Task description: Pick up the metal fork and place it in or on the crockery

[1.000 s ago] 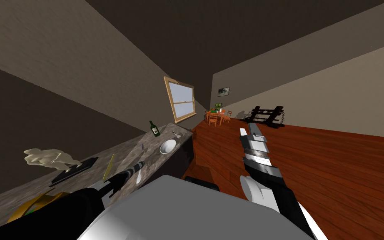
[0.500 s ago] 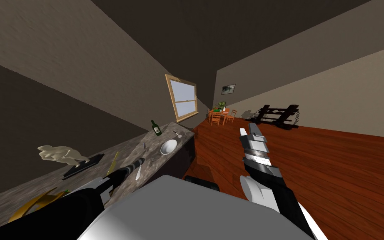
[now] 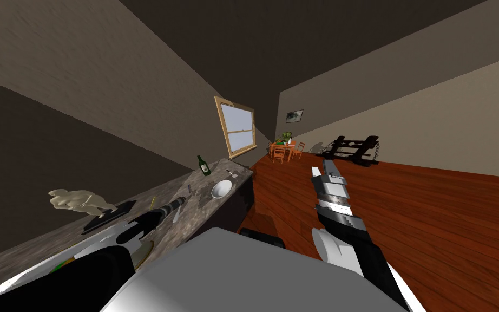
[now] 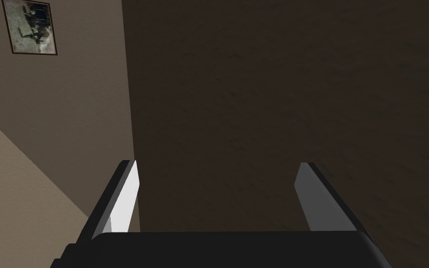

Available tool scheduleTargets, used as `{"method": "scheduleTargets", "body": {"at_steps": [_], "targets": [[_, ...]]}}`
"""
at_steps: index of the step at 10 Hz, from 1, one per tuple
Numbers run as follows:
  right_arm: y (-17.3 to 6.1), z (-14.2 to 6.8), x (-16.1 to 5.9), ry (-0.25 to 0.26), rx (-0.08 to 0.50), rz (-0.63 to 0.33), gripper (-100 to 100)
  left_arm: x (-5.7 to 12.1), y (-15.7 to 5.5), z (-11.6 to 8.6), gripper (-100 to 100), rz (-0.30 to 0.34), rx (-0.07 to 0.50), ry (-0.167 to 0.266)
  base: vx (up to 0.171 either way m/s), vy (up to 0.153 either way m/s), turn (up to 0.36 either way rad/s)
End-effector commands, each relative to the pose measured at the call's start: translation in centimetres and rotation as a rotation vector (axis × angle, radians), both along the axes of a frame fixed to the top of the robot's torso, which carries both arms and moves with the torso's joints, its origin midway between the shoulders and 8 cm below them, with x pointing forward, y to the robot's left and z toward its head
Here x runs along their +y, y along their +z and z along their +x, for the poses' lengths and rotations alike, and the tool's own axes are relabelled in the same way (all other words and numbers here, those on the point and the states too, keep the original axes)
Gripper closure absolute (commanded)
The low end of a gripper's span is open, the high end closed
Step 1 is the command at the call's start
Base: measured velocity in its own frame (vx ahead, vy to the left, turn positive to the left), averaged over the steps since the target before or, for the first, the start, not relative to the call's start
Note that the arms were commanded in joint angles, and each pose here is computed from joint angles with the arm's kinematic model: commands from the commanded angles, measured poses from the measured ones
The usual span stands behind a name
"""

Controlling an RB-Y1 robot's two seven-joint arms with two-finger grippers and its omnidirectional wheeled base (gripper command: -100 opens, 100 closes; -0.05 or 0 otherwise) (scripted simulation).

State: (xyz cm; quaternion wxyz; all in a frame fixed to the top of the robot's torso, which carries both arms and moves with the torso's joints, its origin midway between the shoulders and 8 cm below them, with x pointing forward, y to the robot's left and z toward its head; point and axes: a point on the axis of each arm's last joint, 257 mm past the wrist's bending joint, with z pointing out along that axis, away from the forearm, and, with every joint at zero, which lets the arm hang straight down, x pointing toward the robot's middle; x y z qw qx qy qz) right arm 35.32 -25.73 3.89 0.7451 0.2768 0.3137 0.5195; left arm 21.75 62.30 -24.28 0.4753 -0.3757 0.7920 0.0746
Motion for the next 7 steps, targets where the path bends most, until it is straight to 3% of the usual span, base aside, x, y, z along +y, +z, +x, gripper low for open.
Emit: {"method": "scheduleTargets", "body": {"at_steps": [1, 7], "targets": [[0.0, 0.0, 0.0, 0.0, 0.0, 0.0, 0, 0.7, 1.9, 0.8, 100, 0.013, -0.029, 0.001, -0.057, 0.044, -0.064], [0.0, 0.0, 0.0, 0.0, 0.0, 0.0, 0, 1.3, 7.0, 2.5, 100, 0.04, -0.092, -0.002, -0.042, 0.028, -0.061]]}}
